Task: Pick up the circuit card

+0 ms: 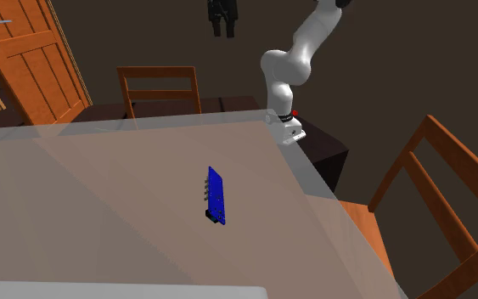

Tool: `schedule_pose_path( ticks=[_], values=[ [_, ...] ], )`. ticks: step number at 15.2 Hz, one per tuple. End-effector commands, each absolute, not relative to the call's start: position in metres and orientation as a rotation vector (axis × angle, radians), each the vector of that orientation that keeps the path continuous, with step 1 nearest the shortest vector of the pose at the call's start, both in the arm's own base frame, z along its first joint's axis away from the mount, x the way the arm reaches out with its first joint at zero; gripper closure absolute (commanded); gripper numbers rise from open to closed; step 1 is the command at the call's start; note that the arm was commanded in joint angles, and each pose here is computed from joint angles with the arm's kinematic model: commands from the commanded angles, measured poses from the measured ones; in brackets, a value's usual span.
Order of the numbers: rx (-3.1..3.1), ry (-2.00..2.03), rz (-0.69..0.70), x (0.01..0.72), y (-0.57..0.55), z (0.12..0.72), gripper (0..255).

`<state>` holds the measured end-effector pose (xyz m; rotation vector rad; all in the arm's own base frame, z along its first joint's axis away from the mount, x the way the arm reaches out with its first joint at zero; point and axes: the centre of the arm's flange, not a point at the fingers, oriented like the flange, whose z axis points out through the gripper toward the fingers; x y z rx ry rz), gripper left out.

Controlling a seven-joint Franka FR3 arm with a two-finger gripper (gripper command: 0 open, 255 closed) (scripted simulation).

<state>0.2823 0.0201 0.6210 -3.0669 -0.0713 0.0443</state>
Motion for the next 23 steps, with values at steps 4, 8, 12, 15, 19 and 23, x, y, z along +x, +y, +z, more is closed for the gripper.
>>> schedule_pose_path(
  ticks=[4, 8, 12, 15, 19, 23],
  values=[
    [-3.044, -0.097, 0.103, 0.313, 0.045, 0.607, 0],
    [-3.012, -0.13, 0.18, 0.351, 0.081, 0.587, 0],
    [-2.977, -0.162, 0.256, 0.388, 0.117, 0.566, 0],
    [-2.949, -0.186, 0.312, 0.414, 0.146, 0.55, 0],
    [-2.911, -0.217, 0.385, 0.447, 0.185, 0.528, 0],
    [-2.871, -0.248, 0.457, 0.479, 0.225, 0.505, 0]
  ],
)
